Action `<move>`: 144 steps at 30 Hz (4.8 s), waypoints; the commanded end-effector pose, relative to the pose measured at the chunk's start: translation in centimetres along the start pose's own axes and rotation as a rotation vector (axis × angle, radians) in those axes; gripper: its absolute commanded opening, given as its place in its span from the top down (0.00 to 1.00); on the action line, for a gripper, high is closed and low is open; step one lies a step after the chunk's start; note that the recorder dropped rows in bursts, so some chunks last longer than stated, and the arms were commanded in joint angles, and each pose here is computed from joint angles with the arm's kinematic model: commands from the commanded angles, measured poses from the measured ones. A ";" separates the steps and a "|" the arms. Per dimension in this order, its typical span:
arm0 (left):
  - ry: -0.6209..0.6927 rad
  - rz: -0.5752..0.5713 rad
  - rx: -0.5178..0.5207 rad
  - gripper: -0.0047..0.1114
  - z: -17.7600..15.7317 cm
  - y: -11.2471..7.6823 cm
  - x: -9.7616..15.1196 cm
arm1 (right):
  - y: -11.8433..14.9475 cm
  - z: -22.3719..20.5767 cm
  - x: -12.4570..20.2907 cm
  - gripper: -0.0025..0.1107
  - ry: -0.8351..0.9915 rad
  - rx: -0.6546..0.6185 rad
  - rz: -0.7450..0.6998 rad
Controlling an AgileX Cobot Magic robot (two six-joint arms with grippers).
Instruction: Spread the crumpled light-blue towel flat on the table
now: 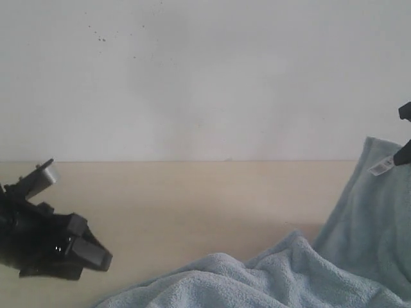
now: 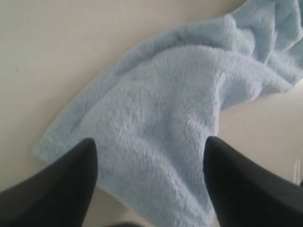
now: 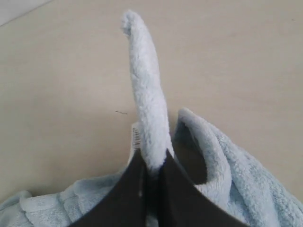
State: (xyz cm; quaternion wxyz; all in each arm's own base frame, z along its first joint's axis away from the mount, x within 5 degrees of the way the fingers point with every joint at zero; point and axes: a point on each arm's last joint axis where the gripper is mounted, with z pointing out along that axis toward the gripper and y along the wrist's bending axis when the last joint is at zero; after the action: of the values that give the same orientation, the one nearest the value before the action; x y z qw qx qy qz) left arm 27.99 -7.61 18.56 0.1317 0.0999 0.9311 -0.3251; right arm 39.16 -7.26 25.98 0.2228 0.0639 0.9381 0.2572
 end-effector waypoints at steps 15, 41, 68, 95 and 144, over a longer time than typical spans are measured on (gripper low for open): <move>0.090 -0.312 0.105 0.38 2.9 1.0 7.7 | -0.6 -0.3 5.1 0.98 -0.043 0.112 0.039; 0.000 -0.386 0.231 0.40 4.9 1.8 7.2 | -0.7 -0.3 4.8 0.98 -0.073 0.120 0.019; -0.120 -0.368 0.151 0.90 4.9 2.6 5.9 | -0.7 -0.3 4.7 0.98 -0.081 0.124 0.006; 0.005 -0.414 0.261 0.43 5.2 1.6 10.6 | -0.5 -0.2 4.9 0.98 -0.069 0.091 0.033; -0.790 0.528 -0.203 0.93 -11.7 -7.7 8.5 | 9.9 -13.7 8.7 0.98 -0.398 0.235 -0.175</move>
State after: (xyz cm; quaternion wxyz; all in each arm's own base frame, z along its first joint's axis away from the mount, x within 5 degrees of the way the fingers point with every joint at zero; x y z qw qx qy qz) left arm 16.67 -6.20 30.41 0.5720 0.2133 0.7535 -0.2438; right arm 25.90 -2.81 38.82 0.4570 0.0452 0.8789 0.1292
